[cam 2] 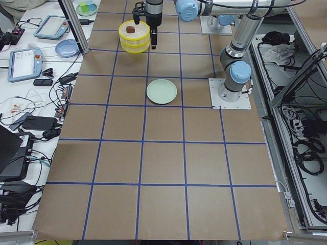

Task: Stack buns with steamer

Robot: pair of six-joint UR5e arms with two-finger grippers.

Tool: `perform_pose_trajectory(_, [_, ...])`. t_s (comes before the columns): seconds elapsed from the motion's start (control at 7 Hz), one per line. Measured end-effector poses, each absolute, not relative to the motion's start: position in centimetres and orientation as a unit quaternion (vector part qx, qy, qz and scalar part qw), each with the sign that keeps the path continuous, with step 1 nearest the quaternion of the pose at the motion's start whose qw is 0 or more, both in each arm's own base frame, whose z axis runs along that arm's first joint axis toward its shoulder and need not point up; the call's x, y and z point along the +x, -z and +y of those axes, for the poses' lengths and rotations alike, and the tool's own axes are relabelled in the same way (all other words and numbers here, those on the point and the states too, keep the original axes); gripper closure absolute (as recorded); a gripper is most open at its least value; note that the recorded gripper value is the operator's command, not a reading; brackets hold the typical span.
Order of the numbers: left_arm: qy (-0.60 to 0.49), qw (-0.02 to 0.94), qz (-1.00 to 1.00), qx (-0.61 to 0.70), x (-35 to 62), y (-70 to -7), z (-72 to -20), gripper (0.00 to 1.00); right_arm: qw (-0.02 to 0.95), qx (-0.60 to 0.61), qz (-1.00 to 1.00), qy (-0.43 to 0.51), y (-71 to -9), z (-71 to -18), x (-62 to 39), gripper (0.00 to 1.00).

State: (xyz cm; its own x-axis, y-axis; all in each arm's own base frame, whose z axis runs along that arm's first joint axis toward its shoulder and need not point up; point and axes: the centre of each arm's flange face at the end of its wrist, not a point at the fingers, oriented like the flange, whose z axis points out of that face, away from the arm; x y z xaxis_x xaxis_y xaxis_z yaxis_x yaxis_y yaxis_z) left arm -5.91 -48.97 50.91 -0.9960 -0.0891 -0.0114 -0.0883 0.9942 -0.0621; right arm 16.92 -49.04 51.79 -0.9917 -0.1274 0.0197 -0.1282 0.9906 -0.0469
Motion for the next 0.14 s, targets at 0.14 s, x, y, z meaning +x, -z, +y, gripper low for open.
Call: perform_pose_trajectory(0.14, [0.035,0.008,0.998,-0.045,-5.92,-51.2,-48.78,0.0,0.009,0.064,-0.998,-0.026,-51.97,-48.93,16.89,0.0])
